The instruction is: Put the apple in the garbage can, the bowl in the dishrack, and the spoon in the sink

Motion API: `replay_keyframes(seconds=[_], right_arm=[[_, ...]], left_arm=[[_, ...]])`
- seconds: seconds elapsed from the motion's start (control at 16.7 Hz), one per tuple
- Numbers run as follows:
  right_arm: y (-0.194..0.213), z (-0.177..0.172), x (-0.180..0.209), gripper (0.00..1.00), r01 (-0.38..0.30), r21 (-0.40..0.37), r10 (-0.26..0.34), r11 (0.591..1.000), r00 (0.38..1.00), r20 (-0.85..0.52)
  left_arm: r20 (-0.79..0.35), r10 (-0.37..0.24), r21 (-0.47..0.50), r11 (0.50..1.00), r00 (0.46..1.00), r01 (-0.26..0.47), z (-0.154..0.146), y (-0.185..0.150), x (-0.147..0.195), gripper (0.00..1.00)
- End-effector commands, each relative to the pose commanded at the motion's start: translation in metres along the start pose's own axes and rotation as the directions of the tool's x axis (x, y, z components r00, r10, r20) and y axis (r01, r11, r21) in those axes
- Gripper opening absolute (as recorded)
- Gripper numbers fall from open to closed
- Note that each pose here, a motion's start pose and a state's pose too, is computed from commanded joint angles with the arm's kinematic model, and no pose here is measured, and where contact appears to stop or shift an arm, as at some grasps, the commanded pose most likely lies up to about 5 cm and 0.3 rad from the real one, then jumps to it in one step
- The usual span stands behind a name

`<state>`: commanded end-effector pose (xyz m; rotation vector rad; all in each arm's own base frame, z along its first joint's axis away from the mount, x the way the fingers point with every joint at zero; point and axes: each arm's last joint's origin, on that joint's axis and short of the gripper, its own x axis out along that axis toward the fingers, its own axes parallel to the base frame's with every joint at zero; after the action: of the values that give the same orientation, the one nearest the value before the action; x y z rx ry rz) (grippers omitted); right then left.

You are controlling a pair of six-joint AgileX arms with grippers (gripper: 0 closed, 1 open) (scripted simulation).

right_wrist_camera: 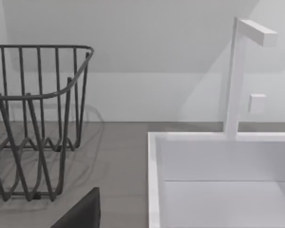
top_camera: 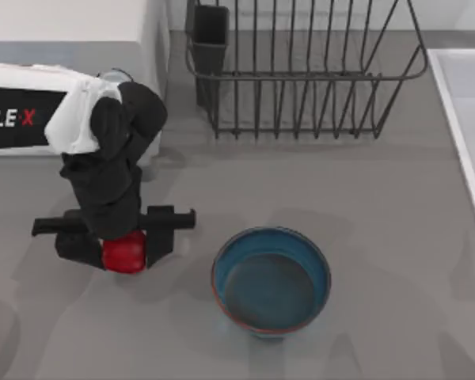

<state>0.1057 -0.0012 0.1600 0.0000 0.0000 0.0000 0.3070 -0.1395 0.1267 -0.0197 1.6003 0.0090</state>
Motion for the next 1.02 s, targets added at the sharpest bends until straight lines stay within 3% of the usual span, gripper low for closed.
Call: replay_keyframes(seconds=[0.48,0.84,1.02], right_arm=[[0.0,0.0,0.0,1.0,0.0,0.0,0.0,1.0,1.0,0.0],[0.0,0.0,0.0,1.0,0.0,0.0,0.0,1.0,1.0,0.0],[0.0,0.0,0.0,1.0,0.0,0.0,0.0,1.0,1.0,0.0]], left_arm=[[-0.021,0.01,-0.001,1.0,1.0,-0.01,-0.006,0.001,-0.082,0.0],[-0.017,0.008,-0.004,1.0,1.0,-0.008,-0.006,0.003,-0.085,0.0],[-0.019,-0.004,-0.1,0.995,1.0,0.002,-0.002,0.025,-0.091,0.0]])
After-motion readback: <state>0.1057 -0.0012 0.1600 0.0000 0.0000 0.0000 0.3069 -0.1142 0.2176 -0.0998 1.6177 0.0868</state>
